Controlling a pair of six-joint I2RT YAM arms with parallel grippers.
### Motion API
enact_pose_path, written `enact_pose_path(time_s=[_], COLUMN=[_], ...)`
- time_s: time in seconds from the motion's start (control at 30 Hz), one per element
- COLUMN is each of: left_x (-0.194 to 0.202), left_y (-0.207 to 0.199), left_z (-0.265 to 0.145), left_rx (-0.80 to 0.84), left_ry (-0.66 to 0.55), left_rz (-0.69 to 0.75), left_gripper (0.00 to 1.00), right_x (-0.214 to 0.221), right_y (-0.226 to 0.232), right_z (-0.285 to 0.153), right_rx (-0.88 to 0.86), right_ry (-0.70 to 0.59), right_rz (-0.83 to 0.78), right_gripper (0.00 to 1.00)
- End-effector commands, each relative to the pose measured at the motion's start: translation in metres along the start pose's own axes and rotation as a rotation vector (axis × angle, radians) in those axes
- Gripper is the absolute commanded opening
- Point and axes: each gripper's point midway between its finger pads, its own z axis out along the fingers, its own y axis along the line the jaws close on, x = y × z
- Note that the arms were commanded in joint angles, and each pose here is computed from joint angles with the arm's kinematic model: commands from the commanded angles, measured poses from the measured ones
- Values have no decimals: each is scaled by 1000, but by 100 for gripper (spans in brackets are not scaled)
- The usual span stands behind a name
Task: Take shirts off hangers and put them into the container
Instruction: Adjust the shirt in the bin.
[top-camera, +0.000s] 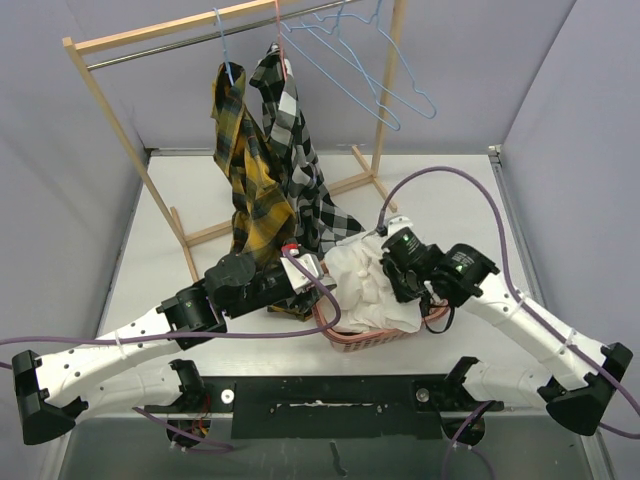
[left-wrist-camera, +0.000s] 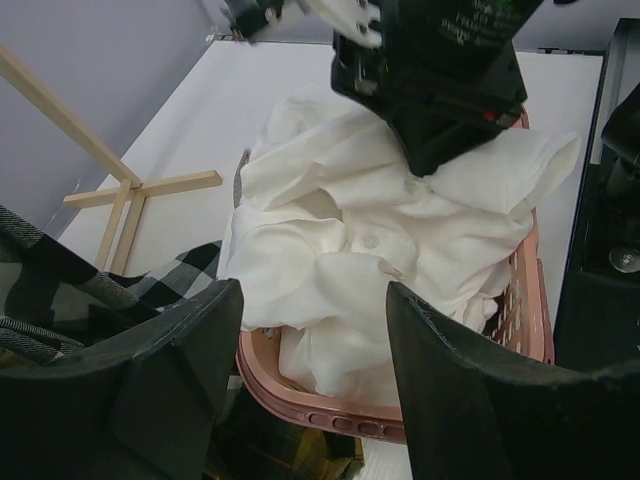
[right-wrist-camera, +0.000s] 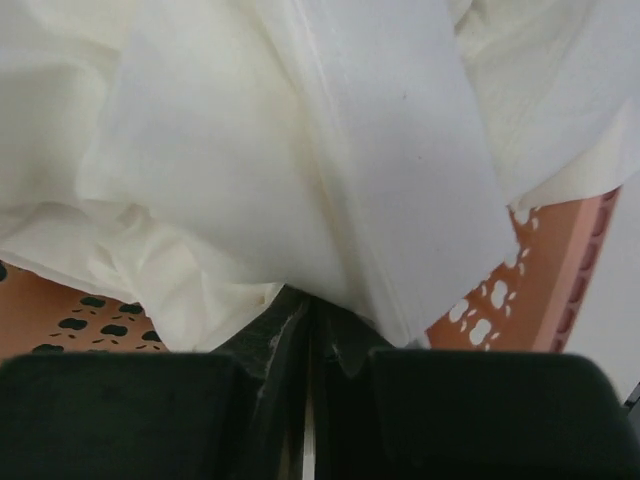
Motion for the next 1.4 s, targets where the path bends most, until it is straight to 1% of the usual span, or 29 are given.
enact_pose_path(time_s=[0.0, 0.13, 0.33, 0.43, 0.5, 0.53, 0.57, 0.73, 0.8, 0.97, 1.07, 1.13, 1.2, 1.27, 1.37], left_x=[-26, -24, -24, -23, -23, -23, -22, -19, -19, -17, -16, -17, -17, -17, -17], left_y=[3, 3, 3, 3, 3, 3, 3, 1, 1, 0, -1, -2, -2, -1, 0], left_z=[-2, -1, -1, 0, 0, 0, 1, 3, 4, 5, 6, 7, 6, 6, 5], left_rx=[-8, -10, -14, -11, -12, -12, -11, -7, -4, 1, 7, 8, 8, 5, -2], left_ry=[-75, -69, -68, -66, -65, -64, -62, -52, -50, -45, -42, -43, -44, -43, -44], left_rz=[3, 4, 8, 8, 8, 8, 9, 7, 7, 4, 0, -1, -2, -1, 2], left_gripper=[58, 58, 58, 58, 58, 58, 58, 58, 58, 58, 58, 58, 58, 58, 58], right_x=[26, 48, 60, 60, 58, 54, 50, 22, 12, -21, -32, -39, -45, -52, -65], right_y=[18, 31, 35, 33, 31, 30, 29, 19, 9, -19, -45, -64, -83, -98, -127], right_z=[33, 72, 115, 131, 132, 128, 122, 73, 48, -13, -29, -26, -12, 6, 16], right_rx=[-55, -64, -61, -90, -92, -90, -93, -84, -75, -27, 78, 145, 173, 110, 2], right_ry=[56, 149, 219, 220, 211, 194, 180, 32, -35, -230, -286, -275, -228, -191, -241], right_rz=[78, 78, 129, 169, 174, 173, 166, 163, 175, 222, 249, 266, 295, 359, 486], right_gripper=[3, 2, 1, 1, 1, 4, 10, 45, 55, 66, 77, 81, 82, 82, 81])
